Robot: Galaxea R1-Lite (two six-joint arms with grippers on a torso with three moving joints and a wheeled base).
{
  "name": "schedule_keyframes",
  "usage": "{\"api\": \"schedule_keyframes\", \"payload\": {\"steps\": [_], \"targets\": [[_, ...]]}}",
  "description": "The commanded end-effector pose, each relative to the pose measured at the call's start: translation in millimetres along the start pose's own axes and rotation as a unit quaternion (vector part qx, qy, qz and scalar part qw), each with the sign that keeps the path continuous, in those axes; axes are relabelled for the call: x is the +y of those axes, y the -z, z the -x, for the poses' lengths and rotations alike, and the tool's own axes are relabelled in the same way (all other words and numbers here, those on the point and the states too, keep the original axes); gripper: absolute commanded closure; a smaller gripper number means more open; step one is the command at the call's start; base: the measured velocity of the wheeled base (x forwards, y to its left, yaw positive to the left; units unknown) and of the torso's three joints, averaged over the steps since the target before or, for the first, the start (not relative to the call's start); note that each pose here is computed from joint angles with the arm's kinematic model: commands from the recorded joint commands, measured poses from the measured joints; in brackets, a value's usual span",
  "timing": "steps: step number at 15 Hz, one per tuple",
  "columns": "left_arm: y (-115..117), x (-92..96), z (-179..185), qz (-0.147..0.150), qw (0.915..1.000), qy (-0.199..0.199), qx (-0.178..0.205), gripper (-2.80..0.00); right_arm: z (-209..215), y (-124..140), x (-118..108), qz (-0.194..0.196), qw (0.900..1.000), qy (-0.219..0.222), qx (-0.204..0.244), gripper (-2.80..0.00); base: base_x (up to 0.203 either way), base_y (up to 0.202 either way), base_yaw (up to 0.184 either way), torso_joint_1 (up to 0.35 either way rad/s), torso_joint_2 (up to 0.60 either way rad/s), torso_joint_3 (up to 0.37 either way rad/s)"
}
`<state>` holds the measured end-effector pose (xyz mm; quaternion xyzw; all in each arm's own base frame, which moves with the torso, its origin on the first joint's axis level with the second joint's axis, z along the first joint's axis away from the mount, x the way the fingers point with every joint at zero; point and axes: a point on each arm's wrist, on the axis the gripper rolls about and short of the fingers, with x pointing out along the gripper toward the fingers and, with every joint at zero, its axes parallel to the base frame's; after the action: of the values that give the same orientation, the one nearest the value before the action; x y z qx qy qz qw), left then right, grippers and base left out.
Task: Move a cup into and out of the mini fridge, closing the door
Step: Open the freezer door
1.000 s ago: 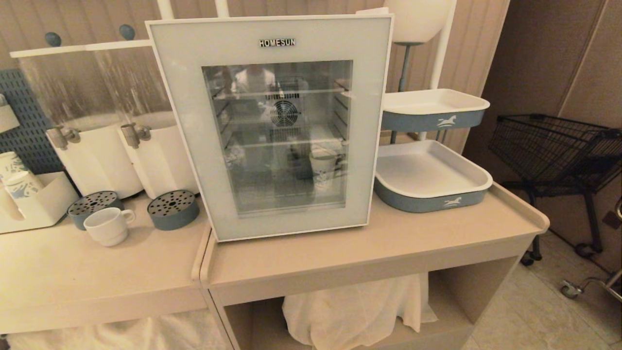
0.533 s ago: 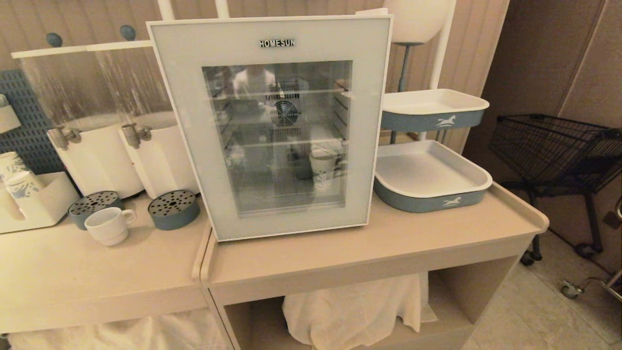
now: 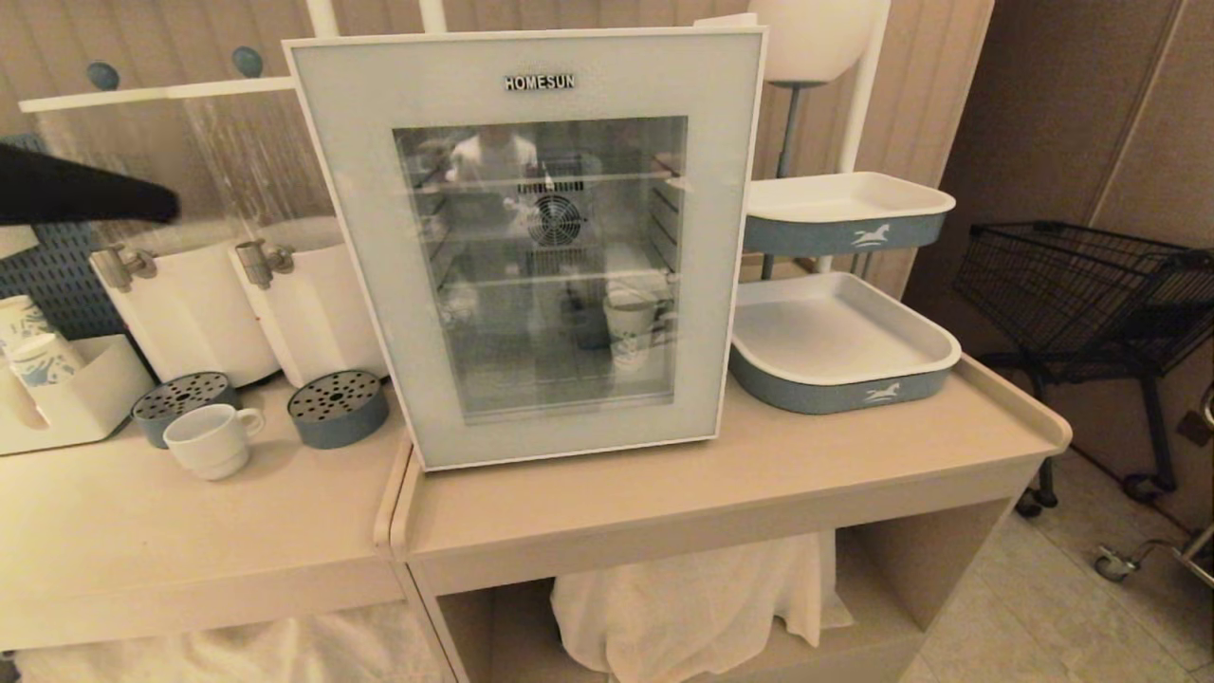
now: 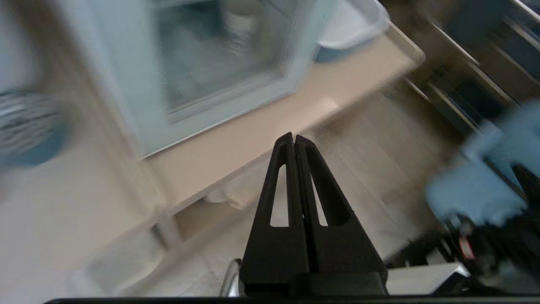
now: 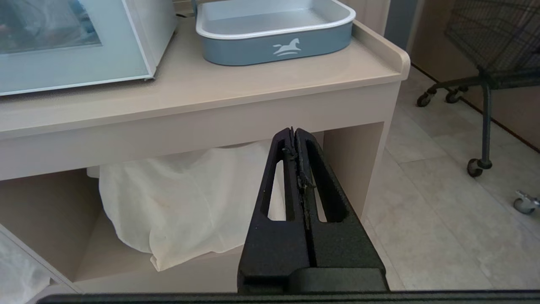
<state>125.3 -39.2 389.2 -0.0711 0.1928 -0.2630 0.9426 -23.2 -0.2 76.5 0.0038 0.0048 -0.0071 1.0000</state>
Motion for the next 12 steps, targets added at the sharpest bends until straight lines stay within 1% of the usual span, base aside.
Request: {"api": "schedule_keyframes", "payload": {"steps": [1, 2, 3, 4, 5, 6, 7, 8, 9, 10, 11, 12], "targets": [[7, 51.7, -53, 0.025, 0.9877, 0.148, 0.044, 0.00, 0, 0, 0, 0.000, 1.000, 0.000, 0.001, 0.00, 0.000, 0.000, 0.000, 0.000, 0.00, 0.000], [20, 79.8, -71, 0.022, 0.9840, 0.173, 0.038, 0.00, 0, 0, 0, 0.000, 1.000, 0.000, 0.001, 0.00, 0.000, 0.000, 0.000, 0.000, 0.00, 0.000], [31, 107.9, -79, 0.017, 0.9855, 0.167, 0.023, 0.00, 0, 0, 0, 0.000, 1.000, 0.000, 0.001, 0.00, 0.000, 0.000, 0.000, 0.000, 0.00, 0.000], [38, 129.0, -78, 0.006, 0.9853, 0.171, -0.002, -2.80, 0, 0, 0, 0.000, 1.000, 0.000, 0.001, 0.00, 0.000, 0.000, 0.000, 0.000, 0.00, 0.000], [42, 143.5, -73, -0.003, 0.9797, 0.199, -0.024, -2.80, 0, 0, 0, 0.000, 1.000, 0.000, 0.001, 0.00, 0.000, 0.000, 0.000, 0.000, 0.00, 0.000], [46, 152.1, -67, -0.009, 0.9746, 0.220, -0.040, -2.80, 0, 0, 0, 0.000, 1.000, 0.000, 0.001, 0.00, 0.000, 0.000, 0.000, 0.000, 0.00, 0.000], [48, 162.3, -53, -0.004, 0.9705, 0.234, -0.057, -2.80, 0, 0, 0, 0.000, 1.000, 0.000, 0.001, 0.00, 0.000, 0.000, 0.000, 0.000, 0.00, 0.000], [50, 167.1, -45, -0.003, 0.9651, 0.253, -0.069, -2.80, 0, 0, 0, 0.000, 1.000, 0.000, 0.001, 0.00, 0.000, 0.000, 0.000, 0.000, 0.00, 0.000], [51, 171.9, -40, -0.007, 0.9661, 0.246, -0.077, -2.80, 0, 0, 0, 0.000, 1.000, 0.000, 0.001, 0.00, 0.000, 0.000, 0.000, 0.000, 0.00, 0.000], [54, 179.7, -39, -0.019, 0.9673, 0.239, -0.084, -2.80, 0, 0, 0, 0.000, 1.000, 0.000, 0.001, 0.00, 0.000, 0.000, 0.000, 0.000, 0.00, 0.000], [59, 186.1, -46, -0.036, 0.9660, 0.241, -0.086, -2.80, 0, 0, 0, 0.000, 1.000, 0.000, 0.001, 0.00, 0.000, 0.000, 0.000, 0.000, 0.00, 0.000], [63, 191.6, -56, -0.060, 0.9632, 0.247, -0.087, -2.80, 0, 0, 0, 0.000, 1.000, 0.000, 0.000, 0.00, 0.000, 0.000, 0.000, 0.000, 0.00, 0.000]]}}
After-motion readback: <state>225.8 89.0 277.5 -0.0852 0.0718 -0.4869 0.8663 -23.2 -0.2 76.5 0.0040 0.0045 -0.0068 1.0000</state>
